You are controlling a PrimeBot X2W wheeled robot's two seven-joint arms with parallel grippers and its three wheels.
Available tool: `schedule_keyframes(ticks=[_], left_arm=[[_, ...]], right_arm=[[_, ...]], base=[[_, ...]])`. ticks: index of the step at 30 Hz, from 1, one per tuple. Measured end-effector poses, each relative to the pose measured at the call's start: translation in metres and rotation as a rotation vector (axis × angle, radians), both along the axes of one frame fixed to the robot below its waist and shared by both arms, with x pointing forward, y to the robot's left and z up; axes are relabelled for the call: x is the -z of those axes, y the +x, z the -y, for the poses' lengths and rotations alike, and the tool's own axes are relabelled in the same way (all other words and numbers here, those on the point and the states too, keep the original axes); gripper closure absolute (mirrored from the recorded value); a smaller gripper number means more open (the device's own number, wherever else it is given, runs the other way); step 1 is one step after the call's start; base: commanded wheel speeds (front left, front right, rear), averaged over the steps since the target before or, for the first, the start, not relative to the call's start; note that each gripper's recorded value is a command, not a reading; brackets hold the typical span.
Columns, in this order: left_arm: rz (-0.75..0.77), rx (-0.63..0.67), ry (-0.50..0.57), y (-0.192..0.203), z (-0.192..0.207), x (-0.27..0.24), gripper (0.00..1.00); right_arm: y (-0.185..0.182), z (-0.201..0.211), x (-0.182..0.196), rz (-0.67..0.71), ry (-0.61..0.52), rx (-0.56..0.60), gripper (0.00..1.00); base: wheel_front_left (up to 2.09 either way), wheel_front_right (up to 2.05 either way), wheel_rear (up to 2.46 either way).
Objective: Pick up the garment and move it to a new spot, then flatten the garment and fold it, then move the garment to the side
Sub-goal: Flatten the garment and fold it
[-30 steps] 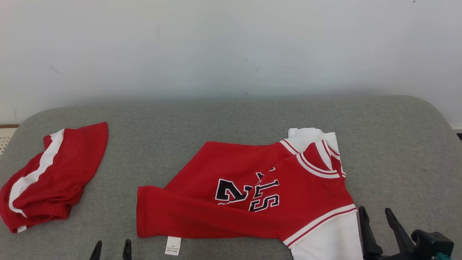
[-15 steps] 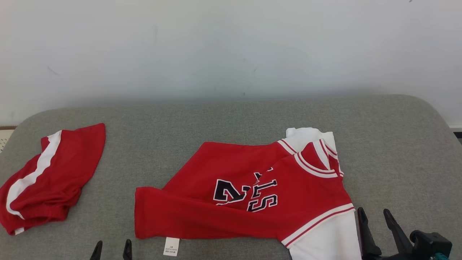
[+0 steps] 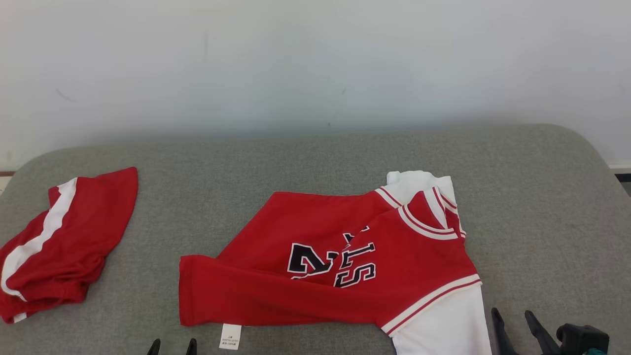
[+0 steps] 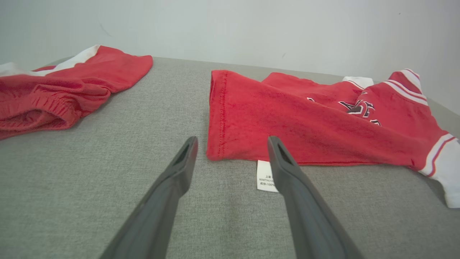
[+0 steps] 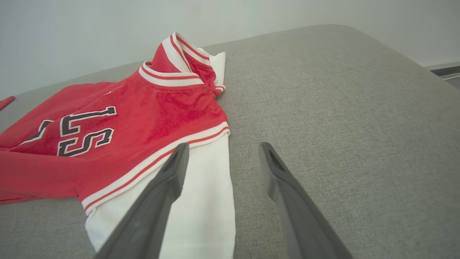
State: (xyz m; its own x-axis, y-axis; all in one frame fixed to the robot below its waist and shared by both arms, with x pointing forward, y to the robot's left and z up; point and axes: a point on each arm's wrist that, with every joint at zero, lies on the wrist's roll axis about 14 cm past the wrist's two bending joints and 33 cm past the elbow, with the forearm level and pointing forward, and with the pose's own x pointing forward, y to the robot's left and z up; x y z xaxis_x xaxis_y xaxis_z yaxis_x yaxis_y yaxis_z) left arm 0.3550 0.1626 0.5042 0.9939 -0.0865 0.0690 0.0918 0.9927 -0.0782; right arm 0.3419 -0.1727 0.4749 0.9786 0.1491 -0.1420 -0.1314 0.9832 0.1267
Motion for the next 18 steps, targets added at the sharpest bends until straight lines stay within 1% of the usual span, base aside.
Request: schedule_keyframes(ticks=[3,9,18], left_arm=[[-0.040,0.024,0.012,0.007,0.003,0.012,0.00],[-0.115,0.067,0.039,0.024,0.007,0.035,0.00],[-0.165,0.113,0.083,0.056,0.010,0.050,0.00]], right_arm=[[-0.001,0.003,0.015,-0.055,-0.012,0.000,0.00],[0.001,0.001,0.035,-0.123,-0.002,-0.005,0.00],[0.001,-0.001,0.066,-0.232,0.023,-0.006,0.00]], base=[[0.00,0.00,0.00],[0.00,0.00,0.00],[0.00,0.00,0.00]])
